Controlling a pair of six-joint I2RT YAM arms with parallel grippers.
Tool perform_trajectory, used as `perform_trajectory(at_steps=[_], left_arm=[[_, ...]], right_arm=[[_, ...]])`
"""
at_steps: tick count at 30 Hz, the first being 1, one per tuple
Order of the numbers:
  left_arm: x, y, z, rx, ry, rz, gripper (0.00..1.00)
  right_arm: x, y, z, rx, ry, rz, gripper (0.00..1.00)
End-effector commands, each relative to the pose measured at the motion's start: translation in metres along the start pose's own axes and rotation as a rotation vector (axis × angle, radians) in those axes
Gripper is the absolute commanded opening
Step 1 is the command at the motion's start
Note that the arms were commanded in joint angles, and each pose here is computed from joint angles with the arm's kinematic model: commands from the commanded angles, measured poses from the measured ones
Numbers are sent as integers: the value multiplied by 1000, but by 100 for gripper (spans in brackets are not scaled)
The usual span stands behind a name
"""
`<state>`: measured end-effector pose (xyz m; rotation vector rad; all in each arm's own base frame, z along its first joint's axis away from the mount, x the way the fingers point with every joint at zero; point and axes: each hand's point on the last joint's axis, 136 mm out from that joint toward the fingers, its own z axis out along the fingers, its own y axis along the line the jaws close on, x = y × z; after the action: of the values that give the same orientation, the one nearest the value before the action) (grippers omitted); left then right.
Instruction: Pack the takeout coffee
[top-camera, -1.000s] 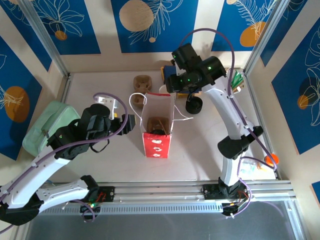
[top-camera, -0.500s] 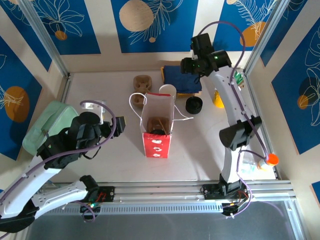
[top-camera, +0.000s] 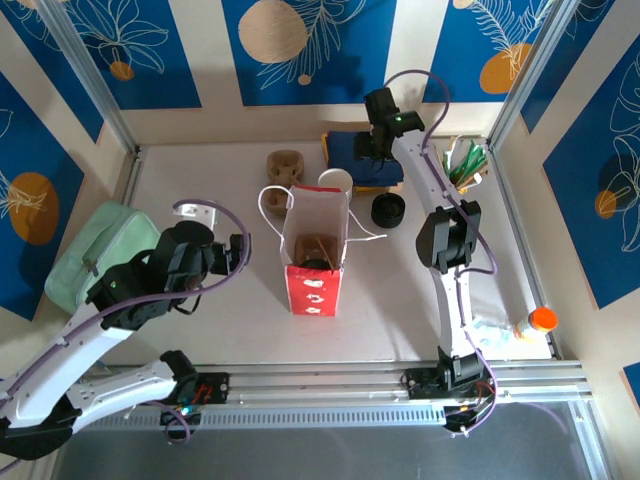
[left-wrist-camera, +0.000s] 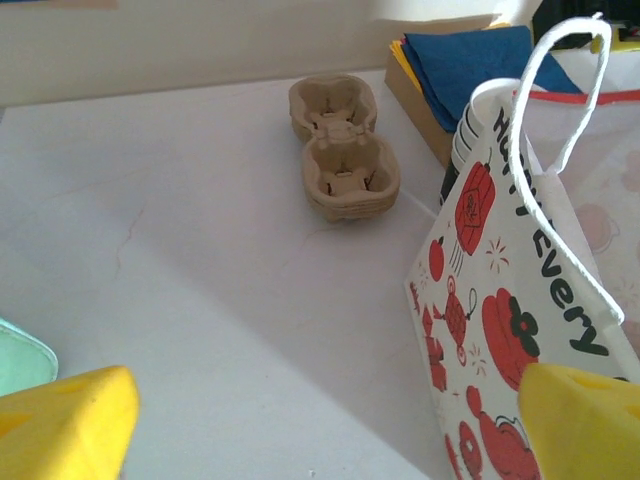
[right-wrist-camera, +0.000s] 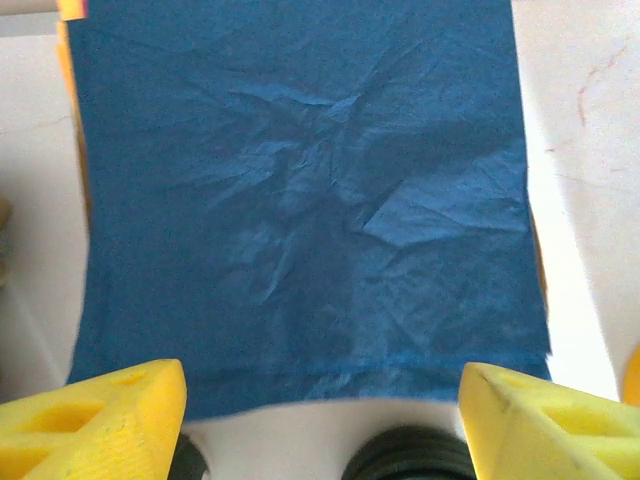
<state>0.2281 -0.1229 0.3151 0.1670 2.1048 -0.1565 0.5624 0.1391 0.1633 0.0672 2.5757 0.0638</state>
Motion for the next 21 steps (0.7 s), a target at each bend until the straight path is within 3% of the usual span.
perform_trajectory(at_steps=[1, 8, 13, 21], left_arm=[[9, -4, 10, 3, 28, 61, 99], [12, -8, 16, 17, 28, 67, 99], [15, -7, 17, 13, 31, 70, 99], [18, -6, 16, 14, 39, 67, 99]], right_arm=[[-14, 5, 22, -65, -27, 35, 74], [-19, 6, 63, -80, -45, 21, 76], [-25, 8, 77, 54, -113, -124, 81], [-20, 21, 99, 53, -125, -161, 84]])
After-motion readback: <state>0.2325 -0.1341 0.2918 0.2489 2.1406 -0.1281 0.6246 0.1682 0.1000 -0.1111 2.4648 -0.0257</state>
